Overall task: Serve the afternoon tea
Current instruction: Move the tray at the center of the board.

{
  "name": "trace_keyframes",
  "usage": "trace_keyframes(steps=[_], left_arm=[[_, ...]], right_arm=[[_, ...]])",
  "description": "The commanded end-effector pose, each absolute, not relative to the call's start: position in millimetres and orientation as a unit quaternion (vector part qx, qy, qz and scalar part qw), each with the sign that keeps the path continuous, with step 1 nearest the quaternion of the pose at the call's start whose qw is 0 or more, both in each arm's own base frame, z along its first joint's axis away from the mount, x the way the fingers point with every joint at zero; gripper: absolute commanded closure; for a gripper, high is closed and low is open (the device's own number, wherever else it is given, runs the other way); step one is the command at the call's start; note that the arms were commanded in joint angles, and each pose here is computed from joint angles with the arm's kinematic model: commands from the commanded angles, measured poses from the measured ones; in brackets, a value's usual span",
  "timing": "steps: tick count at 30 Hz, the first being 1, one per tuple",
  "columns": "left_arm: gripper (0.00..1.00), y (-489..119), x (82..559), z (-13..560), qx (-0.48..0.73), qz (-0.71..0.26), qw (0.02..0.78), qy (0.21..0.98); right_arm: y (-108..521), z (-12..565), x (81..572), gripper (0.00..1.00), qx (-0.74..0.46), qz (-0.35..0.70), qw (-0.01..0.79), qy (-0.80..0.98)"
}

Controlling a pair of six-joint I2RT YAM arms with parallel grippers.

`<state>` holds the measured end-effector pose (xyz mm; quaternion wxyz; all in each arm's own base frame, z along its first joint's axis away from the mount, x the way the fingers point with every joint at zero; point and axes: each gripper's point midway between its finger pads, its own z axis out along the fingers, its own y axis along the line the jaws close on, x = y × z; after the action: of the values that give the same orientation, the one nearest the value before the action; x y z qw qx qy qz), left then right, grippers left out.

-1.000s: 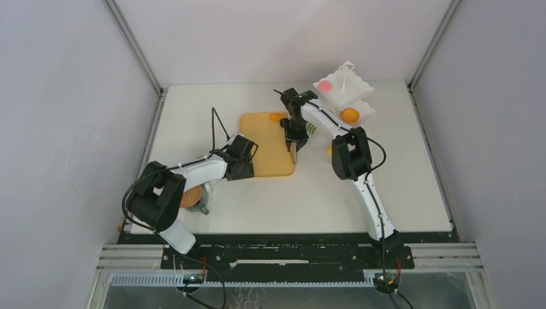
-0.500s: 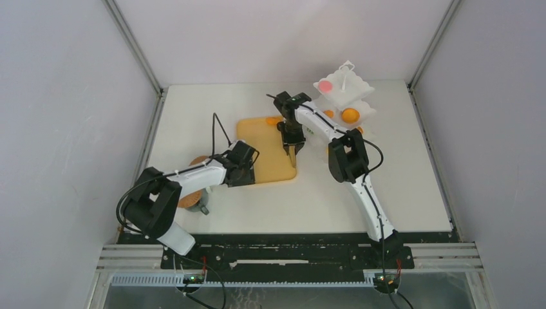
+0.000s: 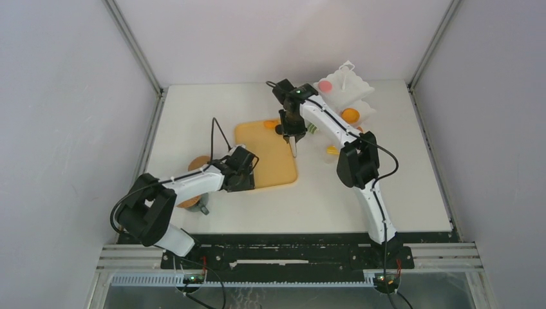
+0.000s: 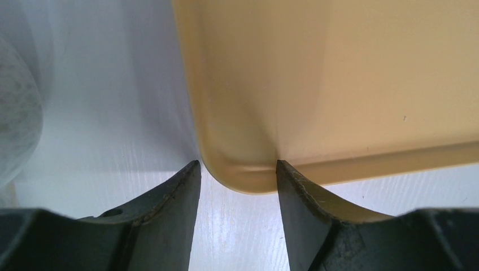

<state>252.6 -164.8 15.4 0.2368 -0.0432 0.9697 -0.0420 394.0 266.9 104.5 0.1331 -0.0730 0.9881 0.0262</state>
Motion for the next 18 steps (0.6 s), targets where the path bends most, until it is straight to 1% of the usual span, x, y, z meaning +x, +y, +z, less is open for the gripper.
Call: trace_keyframes(steps=[1, 8, 18], left_arm=[[0.43, -159.9, 222.6, 2.6, -0.045, -0.041, 0.192, 0.98], [0.43, -161.2, 218.9, 6.0, -0.046, -0.048, 0.197, 0.978], [0.43, -165.4, 213.5, 6.7, -0.04, -0.054, 0.198, 0.978]], right_arm=[[282.8, 122.1, 379.2, 0.6, -0.075, 0.046, 0.143, 0.986], [303.7, 102.9, 350.5, 0.59, -0.084, 0.069, 0.101, 0.989], [308.8, 80.2, 333.7, 0.58, -0.071, 0.074, 0.054, 0.993]])
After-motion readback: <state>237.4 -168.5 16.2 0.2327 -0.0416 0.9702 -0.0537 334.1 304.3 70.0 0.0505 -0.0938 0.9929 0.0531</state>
